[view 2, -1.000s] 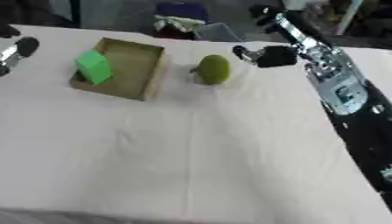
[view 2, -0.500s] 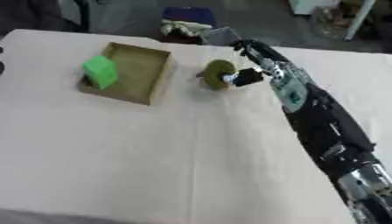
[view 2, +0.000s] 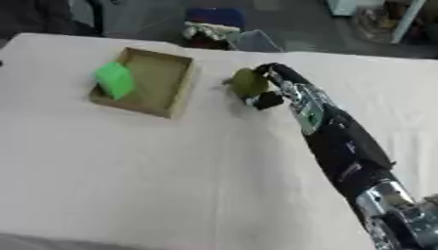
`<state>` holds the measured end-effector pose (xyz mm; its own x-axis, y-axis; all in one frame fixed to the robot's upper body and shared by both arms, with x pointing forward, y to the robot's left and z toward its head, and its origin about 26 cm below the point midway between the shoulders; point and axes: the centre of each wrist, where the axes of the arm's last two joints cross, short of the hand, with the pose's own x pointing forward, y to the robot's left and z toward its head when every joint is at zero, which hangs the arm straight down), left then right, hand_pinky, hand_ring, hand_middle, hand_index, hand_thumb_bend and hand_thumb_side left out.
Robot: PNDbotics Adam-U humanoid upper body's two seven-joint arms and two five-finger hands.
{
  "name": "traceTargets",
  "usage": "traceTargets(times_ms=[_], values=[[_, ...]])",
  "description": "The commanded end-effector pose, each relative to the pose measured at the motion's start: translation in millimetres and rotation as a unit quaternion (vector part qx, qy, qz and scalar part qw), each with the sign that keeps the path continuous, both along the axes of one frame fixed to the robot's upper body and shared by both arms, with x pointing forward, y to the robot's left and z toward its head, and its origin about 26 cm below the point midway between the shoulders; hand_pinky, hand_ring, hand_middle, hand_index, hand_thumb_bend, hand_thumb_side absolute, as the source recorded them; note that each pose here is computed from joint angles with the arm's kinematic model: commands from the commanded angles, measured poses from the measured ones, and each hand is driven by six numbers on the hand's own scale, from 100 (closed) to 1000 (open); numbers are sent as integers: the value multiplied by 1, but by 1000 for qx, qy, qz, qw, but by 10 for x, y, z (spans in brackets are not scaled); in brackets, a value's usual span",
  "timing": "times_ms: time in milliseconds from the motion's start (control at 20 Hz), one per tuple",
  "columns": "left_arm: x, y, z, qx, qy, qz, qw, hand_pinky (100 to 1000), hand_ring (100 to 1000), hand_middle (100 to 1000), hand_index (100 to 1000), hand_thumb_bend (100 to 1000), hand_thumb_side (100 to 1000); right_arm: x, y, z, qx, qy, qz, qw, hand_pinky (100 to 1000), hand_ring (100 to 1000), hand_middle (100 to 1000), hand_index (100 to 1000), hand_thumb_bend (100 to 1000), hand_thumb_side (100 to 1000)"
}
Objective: Pick up objects on the table and place them in the box.
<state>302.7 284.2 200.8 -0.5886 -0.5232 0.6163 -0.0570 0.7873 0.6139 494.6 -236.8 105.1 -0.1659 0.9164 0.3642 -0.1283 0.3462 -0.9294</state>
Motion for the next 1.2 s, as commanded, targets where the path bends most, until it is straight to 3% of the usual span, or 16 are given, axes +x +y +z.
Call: traceTargets(times_ms=[50, 100, 200, 350, 550, 850, 1200], values=[[-15, 2, 59, 2, -9, -3, 1000, 716, 648, 671, 830, 590, 665, 45, 6, 154, -14, -65, -34, 997, 754, 764, 711, 618, 251, 163], [-13, -1, 51, 1, -8, -4, 1000, 715, 646, 669, 829, 585, 667, 47, 12, 169, -17, -91, -51, 994, 734, 737, 666, 526, 171, 100], [-12, -8, 34, 0, -6, -5, 1000, 714, 644, 667, 829, 580, 670, 50, 39, 202, -19, -142, -82, 986, 707, 696, 615, 434, 100, 100], [-12, -13, 9, -2, -2, -6, 1000, 710, 638, 661, 828, 573, 671, 58, 104, 275, -11, -190, -92, 977, 702, 692, 610, 425, 100, 100], [-17, -33, -11, -10, -1, -9, 1000, 708, 636, 658, 828, 568, 671, 74, 289, 510, 12, -222, -51, 974, 704, 693, 609, 424, 100, 100], [-9, -85, 0, -15, -4, -20, 1000, 708, 636, 657, 827, 564, 669, 50, 772, 789, 23, -239, 29, 970, 708, 693, 610, 429, 100, 100], [11, -143, 32, -24, -8, -33, 999, 708, 636, 657, 827, 563, 668, -24, 1270, 575, 3, -211, 85, 974, 715, 695, 614, 451, 100, 100]])
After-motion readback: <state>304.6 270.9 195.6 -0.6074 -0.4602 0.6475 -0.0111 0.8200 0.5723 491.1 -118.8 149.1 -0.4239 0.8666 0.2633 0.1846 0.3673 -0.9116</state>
